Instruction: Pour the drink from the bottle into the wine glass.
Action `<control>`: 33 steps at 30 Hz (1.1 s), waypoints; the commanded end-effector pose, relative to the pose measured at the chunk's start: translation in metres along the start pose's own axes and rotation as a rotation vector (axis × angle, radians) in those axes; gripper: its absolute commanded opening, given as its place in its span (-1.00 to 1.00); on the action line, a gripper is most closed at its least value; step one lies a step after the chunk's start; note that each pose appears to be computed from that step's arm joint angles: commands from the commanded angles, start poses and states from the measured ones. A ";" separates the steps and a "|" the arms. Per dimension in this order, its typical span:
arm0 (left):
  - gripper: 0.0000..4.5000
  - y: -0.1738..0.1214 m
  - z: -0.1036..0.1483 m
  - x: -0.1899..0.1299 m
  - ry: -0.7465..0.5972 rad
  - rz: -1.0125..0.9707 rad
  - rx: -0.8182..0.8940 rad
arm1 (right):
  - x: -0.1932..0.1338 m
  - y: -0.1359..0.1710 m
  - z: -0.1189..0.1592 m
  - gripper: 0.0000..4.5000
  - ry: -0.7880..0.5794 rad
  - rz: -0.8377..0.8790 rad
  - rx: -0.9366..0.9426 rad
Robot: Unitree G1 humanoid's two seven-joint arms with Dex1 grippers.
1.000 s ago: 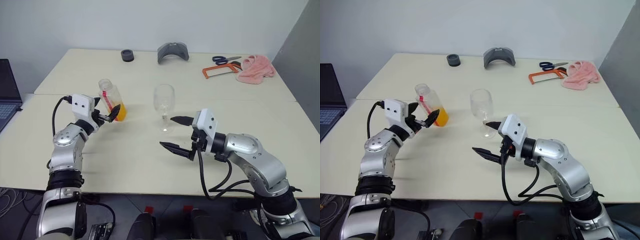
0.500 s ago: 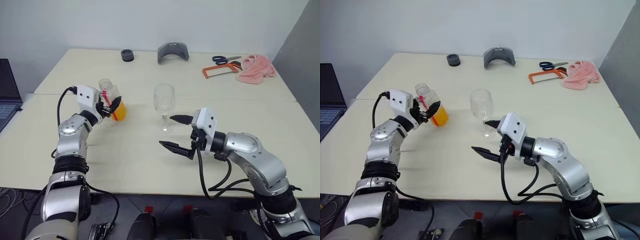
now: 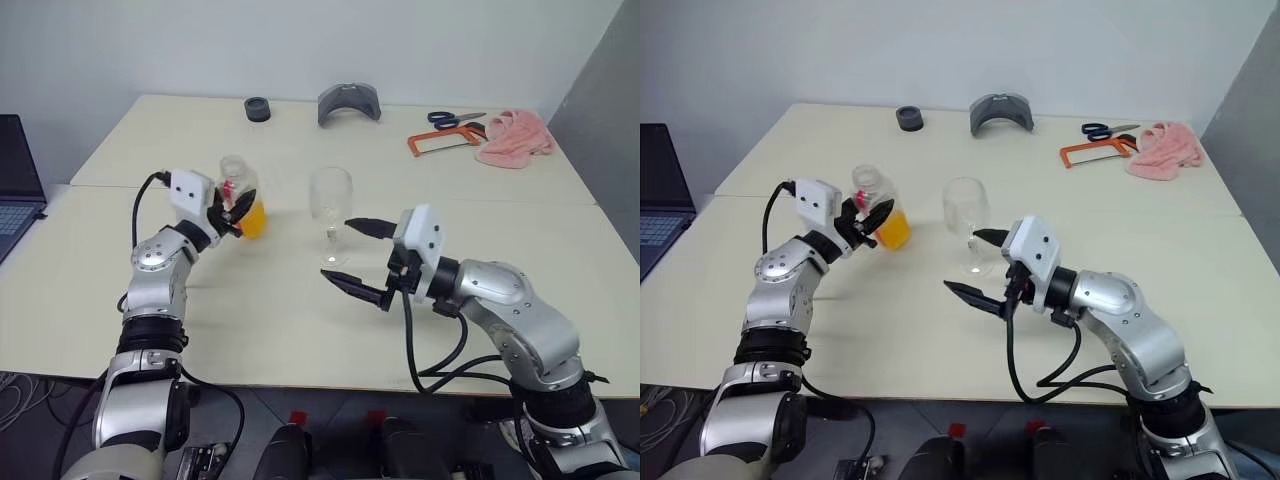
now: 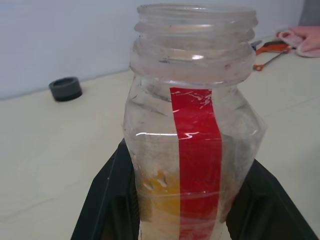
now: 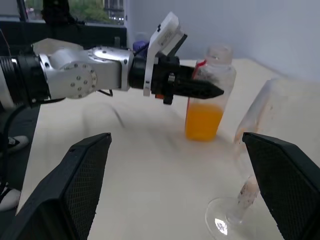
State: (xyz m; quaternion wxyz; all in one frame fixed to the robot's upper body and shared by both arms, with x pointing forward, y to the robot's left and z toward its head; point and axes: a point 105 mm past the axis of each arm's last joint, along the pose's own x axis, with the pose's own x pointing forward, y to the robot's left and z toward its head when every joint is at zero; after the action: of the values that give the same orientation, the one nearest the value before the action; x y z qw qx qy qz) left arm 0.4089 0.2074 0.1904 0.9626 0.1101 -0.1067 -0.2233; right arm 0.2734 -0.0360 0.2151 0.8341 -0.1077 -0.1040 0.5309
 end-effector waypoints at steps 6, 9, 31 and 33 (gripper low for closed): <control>-0.25 -0.035 0.085 0.034 -0.201 -0.146 0.417 | -0.017 -0.031 0.019 1.00 -0.048 -0.134 -0.019; -0.25 -0.041 0.087 0.038 -0.204 -0.182 0.505 | -0.016 -0.035 0.018 1.00 -0.045 -0.157 -0.012; -0.25 -0.050 0.102 0.050 -0.312 -0.239 1.139 | -0.014 -0.049 0.005 1.00 0.004 -0.258 0.002; -0.25 -0.049 0.104 0.051 -0.321 -0.232 1.168 | -0.014 -0.049 0.005 1.00 0.004 -0.257 0.003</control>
State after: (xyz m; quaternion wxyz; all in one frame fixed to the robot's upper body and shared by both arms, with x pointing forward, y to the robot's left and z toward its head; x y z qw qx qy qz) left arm 0.4122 0.1274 0.2619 0.7025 0.5870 -0.3027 -0.2653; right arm 0.3109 -0.0698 0.2260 0.8984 -0.0892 -0.0992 0.4185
